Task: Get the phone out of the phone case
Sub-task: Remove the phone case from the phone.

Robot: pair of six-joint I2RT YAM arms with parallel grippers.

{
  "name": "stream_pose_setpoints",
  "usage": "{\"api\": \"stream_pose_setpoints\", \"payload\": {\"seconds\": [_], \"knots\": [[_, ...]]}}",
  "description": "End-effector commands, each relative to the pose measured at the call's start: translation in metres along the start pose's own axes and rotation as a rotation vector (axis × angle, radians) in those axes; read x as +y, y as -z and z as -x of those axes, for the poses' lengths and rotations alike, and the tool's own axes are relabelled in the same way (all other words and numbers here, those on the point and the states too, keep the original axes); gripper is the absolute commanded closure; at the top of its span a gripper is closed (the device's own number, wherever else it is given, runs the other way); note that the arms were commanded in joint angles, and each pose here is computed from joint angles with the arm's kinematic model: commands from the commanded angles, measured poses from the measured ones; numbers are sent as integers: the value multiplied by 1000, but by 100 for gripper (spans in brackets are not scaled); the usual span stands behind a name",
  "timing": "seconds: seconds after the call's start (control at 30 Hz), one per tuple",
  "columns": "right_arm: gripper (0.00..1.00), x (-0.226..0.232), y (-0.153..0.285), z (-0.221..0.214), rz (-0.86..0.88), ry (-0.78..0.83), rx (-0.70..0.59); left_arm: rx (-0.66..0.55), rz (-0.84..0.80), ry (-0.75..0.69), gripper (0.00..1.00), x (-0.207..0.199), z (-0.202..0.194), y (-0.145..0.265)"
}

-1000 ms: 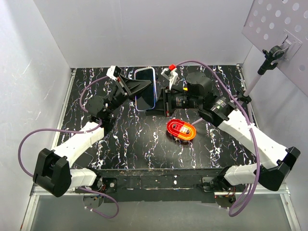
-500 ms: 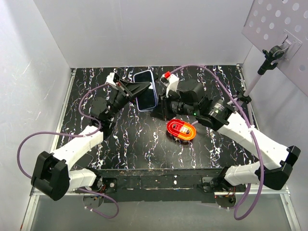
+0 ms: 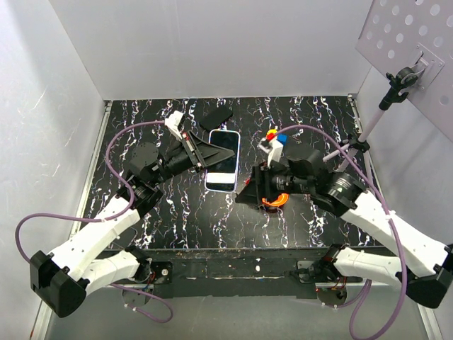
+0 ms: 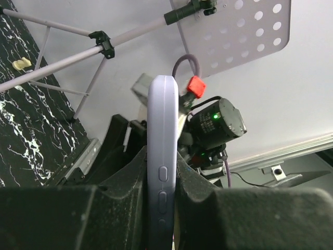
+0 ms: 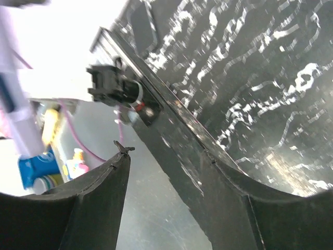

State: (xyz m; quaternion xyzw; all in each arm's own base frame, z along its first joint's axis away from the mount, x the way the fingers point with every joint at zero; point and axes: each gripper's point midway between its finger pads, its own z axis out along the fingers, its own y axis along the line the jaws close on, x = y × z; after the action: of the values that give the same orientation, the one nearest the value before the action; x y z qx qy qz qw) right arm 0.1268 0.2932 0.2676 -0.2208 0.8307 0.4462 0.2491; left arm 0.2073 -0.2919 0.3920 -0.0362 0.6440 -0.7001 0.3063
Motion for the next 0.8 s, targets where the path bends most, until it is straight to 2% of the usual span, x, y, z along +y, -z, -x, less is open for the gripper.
{"api": "stream_pose_setpoints", "payload": {"seconds": [0.0, 0.2, 0.33, 0.77], "knots": [[37, 47, 29, 45, 178, -53, -189, 1, -83, -62, 100, -34, 5, 5], [39, 80, 52, 67, 345, -144, -264, -10, -76, -50, 100, -34, 7, 6], [41, 92, 54, 69, 424, -165, -258, -23, -75, -35, 100, -33, 9, 6], [48, 96, 54, 63, 456, -176, -226, -92, -50, -7, 100, -23, 23, 6]]}}
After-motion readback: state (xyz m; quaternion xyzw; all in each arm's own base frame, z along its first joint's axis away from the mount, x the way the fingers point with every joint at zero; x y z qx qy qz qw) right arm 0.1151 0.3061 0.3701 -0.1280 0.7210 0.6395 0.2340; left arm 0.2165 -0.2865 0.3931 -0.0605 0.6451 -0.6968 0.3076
